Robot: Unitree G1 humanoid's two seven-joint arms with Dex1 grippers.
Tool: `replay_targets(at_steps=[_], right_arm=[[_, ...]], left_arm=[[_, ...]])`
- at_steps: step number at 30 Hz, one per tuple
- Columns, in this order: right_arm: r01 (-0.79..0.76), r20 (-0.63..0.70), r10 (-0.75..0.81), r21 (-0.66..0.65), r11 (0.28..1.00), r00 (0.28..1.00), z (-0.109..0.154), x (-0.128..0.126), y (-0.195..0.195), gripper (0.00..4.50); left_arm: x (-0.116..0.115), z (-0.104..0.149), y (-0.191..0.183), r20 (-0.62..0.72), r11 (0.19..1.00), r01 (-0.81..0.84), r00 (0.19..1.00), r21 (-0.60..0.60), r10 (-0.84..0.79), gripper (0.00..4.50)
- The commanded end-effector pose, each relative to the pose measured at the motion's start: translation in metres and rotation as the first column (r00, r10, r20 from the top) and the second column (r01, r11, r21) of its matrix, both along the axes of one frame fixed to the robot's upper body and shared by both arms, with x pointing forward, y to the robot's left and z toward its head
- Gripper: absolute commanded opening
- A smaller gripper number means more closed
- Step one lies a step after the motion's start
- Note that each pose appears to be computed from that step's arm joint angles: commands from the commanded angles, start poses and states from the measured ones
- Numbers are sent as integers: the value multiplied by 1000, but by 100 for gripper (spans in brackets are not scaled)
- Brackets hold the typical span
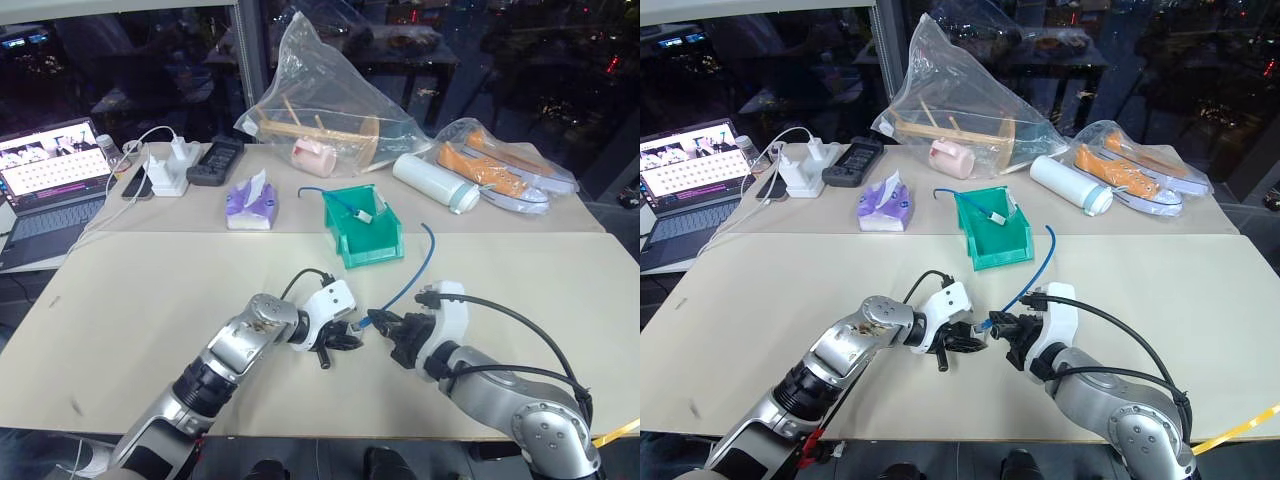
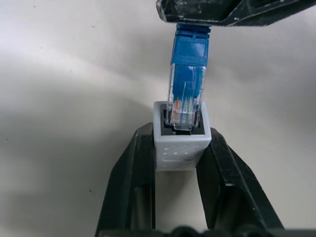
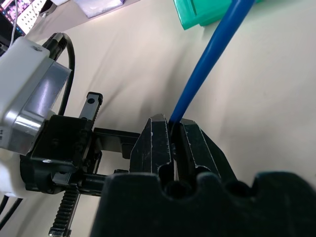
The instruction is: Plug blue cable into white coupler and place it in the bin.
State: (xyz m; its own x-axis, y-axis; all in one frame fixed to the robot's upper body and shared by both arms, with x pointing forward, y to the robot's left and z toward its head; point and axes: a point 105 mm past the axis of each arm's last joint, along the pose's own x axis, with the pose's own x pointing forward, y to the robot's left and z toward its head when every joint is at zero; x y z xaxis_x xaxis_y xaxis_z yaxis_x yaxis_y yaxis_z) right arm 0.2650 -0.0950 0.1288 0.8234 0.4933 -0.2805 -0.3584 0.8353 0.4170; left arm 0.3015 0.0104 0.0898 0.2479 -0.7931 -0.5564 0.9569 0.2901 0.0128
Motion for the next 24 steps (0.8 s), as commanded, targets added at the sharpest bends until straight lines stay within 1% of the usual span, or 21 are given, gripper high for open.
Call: replay_targets(at_steps=[1, 15, 24], right_arm=[[-87, -9, 87, -41, 995, 996, -2, -10, 12, 0], [-145, -6, 145, -90, 985, 989, -3, -10, 19, 0], [-157, -1, 157, -26, 987, 988, 4, -10, 25, 0]], left_arm=[[1, -10, -2, -23, 997, -45, 999, 66, 47, 66], [-1, -4, -8, -38, 995, -44, 998, 86, 48, 66], [-3, -4, -11, -46, 996, -35, 998, 86, 39, 66]])
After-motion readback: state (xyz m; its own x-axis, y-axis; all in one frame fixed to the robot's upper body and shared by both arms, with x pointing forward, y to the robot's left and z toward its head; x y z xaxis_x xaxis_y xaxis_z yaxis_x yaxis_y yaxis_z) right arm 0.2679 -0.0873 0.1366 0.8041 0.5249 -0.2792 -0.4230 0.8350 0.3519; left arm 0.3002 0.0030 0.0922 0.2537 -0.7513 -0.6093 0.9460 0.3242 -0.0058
